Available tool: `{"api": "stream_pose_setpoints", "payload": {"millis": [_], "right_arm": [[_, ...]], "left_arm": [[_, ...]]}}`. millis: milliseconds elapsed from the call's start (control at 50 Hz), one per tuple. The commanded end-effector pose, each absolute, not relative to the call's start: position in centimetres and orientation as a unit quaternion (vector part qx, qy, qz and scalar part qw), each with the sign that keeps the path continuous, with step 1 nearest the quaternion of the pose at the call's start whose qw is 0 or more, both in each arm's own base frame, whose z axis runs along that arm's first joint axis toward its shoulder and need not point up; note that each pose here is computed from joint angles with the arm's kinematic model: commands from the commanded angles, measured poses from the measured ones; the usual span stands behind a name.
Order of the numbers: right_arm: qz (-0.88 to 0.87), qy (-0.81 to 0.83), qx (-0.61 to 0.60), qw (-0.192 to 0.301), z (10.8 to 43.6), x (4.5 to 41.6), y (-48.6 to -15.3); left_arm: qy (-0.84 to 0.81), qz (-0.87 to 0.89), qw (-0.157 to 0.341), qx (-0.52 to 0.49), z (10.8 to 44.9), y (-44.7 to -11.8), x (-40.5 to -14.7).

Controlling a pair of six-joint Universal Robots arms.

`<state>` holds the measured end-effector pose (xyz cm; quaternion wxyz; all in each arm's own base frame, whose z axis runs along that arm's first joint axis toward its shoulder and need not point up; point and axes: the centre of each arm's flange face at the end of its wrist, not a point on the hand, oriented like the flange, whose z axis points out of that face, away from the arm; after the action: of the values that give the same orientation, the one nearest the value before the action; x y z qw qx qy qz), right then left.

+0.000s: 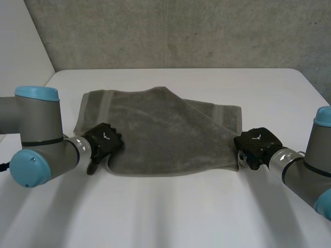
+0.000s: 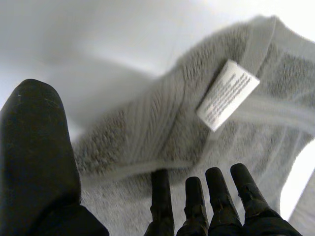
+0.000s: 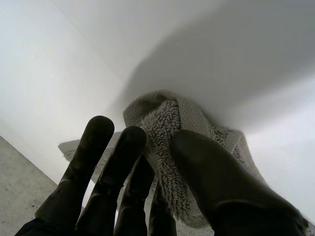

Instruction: Fold the towel.

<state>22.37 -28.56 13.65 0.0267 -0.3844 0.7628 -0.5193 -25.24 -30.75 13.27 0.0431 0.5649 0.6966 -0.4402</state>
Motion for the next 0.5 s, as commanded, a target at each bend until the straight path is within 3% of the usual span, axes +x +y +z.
{"api": "stream_pose_setpoints", "payload": {"millis": [20,260,500], "right_arm": [[-0.519,0.763,-0.384,0.027,13.7,22.4,-28.5],[-0.518,0.76,-0.39,0.031,13.7,22.8,-28.0],[-0.517,0.759,-0.395,0.034,13.6,23.1,-27.6]], "left_arm": [[0.707,-0.43,0.071,0.557,14.3,-30.6,-24.1],[0.72,-0.442,0.104,0.524,17.2,-29.7,-21.3],[0.737,-0.429,0.106,0.511,16.5,-27.8,-19.5]]}}
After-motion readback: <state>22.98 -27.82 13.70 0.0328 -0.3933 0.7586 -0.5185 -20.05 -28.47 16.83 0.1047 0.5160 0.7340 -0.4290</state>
